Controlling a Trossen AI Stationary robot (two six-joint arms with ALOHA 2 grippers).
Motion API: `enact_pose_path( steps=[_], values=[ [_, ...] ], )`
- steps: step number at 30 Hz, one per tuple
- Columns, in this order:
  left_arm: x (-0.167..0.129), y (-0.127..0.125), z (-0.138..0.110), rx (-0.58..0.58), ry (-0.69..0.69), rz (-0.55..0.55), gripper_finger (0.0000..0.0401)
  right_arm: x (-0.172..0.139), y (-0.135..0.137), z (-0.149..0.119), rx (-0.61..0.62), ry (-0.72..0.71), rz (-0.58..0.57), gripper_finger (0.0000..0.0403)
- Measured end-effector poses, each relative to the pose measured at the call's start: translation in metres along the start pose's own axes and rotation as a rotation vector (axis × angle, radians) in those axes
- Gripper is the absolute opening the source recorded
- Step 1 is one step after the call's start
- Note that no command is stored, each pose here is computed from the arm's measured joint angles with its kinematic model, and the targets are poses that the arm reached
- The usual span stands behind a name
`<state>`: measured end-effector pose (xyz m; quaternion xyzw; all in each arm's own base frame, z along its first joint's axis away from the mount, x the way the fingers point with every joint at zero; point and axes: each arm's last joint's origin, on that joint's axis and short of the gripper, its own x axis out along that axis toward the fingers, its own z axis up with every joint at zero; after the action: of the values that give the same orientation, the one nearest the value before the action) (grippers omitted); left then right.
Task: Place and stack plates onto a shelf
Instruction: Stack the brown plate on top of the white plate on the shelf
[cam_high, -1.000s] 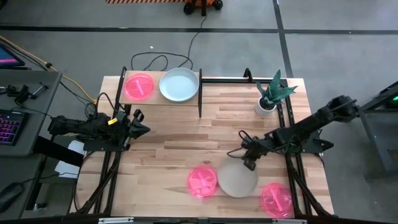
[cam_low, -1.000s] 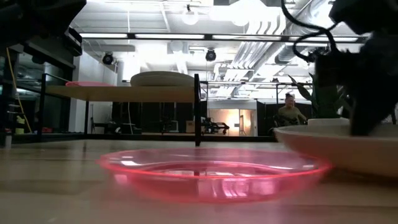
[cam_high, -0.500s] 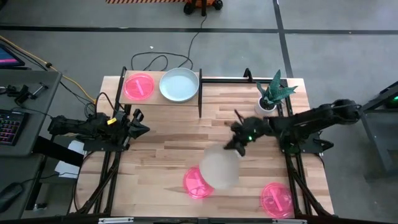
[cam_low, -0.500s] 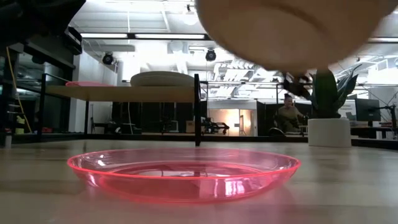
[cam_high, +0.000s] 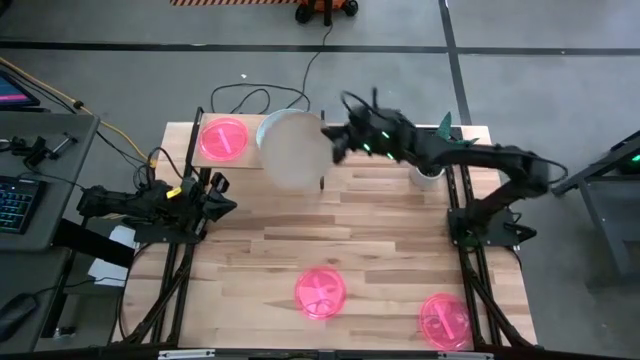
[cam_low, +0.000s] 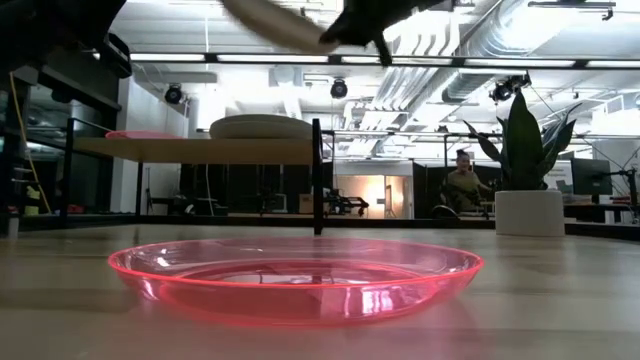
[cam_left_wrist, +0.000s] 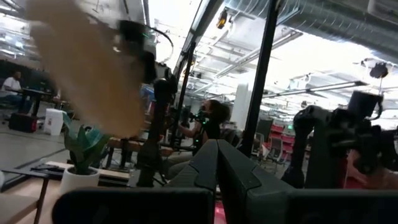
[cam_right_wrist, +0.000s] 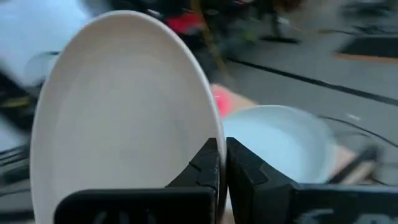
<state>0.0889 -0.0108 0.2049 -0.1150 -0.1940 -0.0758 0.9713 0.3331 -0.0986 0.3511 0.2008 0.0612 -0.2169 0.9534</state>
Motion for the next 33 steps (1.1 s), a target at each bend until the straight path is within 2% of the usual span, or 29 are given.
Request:
enact_pose_path(
  steps=[6,13,17,24,33],
  values=[
    [0.000,0.000,0.000,0.001,0.001,-0.004,0.0001,0.066,-0.038,0.010,0.039,0.126,-0.239,0.0000],
    [0.000,0.000,0.000,0.001,0.000,-0.004,0.0001,0.113,-0.064,0.020,0.073,0.138,-0.304,0.0000],
    [0.000,0.000,-0.001,0.001,0.006,-0.003,0.0001,0.120,-0.063,0.023,0.061,0.183,-0.322,0.0000],
    [0.000,0.000,-0.001,0.001,0.015,-0.001,0.0001,0.115,-0.060,0.029,0.047,0.240,-0.339,0.0000],
    [0.000,0.000,-0.001,0.001,0.015,-0.001,0.0001,0.116,-0.061,0.026,0.034,0.255,-0.330,0.0000]
  ],
)
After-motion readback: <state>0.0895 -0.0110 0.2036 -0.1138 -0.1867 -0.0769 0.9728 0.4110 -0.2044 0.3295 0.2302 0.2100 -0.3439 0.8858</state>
